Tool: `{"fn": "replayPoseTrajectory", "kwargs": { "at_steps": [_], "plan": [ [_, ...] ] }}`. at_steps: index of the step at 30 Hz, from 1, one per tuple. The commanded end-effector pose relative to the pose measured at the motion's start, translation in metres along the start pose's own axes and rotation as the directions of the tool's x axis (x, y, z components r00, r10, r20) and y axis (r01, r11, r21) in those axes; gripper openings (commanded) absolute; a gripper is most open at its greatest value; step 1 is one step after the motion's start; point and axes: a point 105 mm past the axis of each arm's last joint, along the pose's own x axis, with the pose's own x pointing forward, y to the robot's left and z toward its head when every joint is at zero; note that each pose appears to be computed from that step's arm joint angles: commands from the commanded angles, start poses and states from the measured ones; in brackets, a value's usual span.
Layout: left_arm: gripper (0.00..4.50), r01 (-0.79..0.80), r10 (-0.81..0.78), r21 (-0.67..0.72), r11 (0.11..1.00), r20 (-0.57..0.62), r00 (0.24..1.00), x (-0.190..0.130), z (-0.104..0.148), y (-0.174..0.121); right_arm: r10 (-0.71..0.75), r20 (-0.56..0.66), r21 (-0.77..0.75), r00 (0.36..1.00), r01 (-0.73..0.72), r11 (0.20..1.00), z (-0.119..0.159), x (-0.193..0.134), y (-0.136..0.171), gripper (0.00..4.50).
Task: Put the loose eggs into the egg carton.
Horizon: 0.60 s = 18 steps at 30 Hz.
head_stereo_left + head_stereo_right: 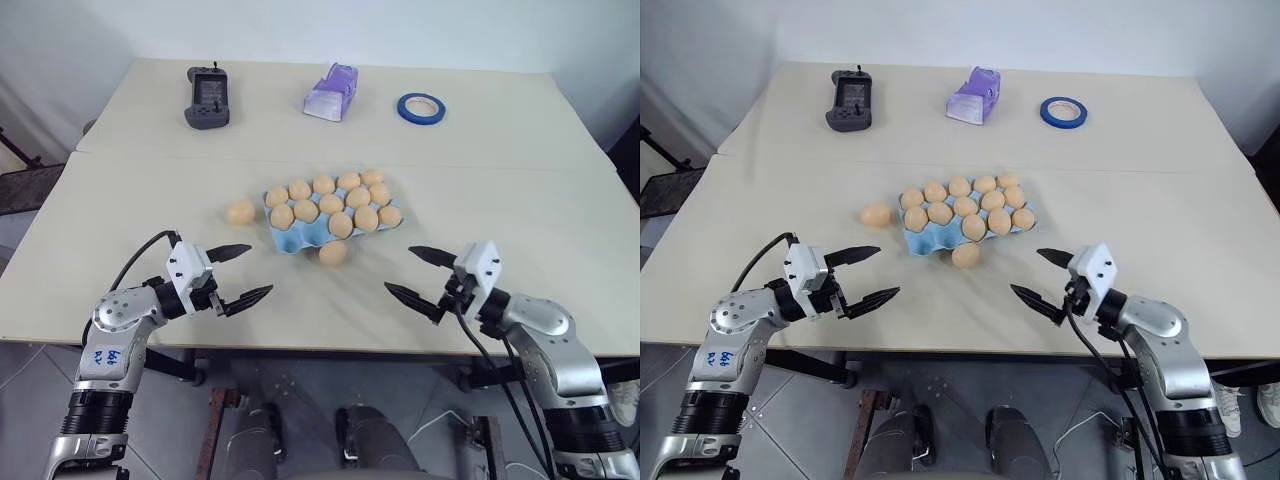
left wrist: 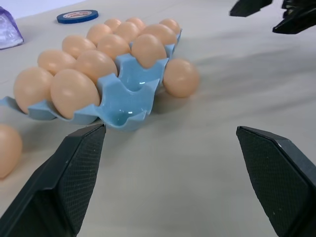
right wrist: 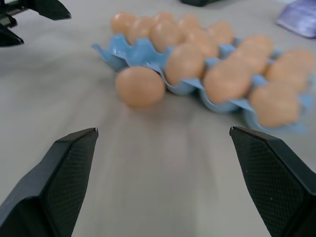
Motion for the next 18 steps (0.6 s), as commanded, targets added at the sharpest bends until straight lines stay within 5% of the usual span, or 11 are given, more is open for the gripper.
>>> {"fn": "replayPoseTrajectory", "kwargs": {
  "at_steps": [1,18],
  "plan": [
    [4.5,-0.01,0.01,0.038,0.999,0.024,1.0,-0.004,0.009,-0.002,0.036,-0.043,0.024,0.998,-0.035,0.999,-0.002,0.026,0.009,4.47],
    [4.5,-0.045,0.045,0.018,0.999,0.016,0.999,-0.011,0.009,-0.013,0.0,-0.061,0.069,0.998,0.004,0.998,-0.008,0.104,0.03,4.47]
  ]
}}
